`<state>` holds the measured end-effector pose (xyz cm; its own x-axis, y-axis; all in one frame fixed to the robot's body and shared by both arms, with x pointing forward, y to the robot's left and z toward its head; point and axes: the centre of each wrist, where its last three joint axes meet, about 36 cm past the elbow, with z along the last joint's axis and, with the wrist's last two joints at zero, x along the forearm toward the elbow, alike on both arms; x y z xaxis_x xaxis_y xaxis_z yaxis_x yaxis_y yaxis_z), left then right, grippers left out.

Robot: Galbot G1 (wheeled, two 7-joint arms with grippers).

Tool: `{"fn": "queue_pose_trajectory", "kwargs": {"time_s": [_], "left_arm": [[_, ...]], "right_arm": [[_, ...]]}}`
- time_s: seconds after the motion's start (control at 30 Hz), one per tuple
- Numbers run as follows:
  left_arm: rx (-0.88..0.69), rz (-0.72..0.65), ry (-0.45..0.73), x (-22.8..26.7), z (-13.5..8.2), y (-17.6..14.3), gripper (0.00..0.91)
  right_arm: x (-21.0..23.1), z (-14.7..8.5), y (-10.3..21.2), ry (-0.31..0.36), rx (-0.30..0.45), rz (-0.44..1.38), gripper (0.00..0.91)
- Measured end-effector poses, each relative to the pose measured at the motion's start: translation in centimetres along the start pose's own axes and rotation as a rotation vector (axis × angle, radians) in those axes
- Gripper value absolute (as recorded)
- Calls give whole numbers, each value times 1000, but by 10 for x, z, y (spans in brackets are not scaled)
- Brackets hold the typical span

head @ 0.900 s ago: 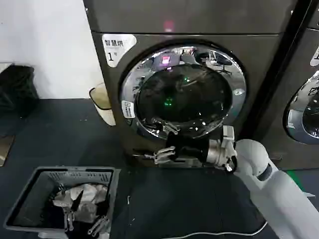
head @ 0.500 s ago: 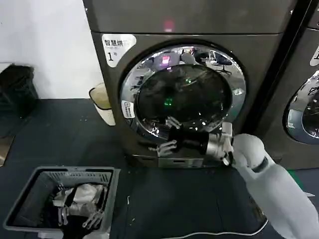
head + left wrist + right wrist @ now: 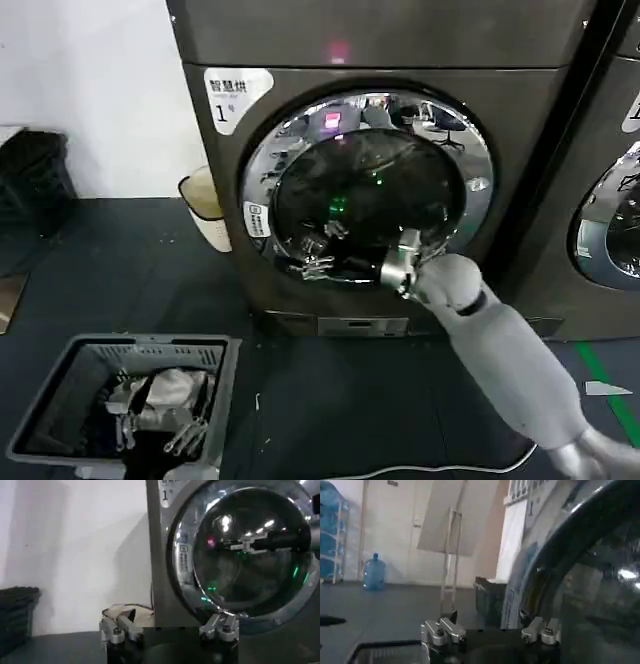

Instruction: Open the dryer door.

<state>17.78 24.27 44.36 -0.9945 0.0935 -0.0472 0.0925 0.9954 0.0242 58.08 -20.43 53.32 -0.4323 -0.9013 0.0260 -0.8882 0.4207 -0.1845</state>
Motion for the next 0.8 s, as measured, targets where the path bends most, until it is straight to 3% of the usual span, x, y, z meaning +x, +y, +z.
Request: {"fn": "queue_pose_trajectory", "kwargs": {"time_s": [0.47, 0.8], "left_arm": [[1, -7, 26, 0, -10, -3, 907], [-17, 14, 52, 5, -11, -4, 907]], "right_arm": [[-34, 26, -18, 28, -25, 8, 907], [-66, 29, -18, 18, -38, -26, 907]]}}
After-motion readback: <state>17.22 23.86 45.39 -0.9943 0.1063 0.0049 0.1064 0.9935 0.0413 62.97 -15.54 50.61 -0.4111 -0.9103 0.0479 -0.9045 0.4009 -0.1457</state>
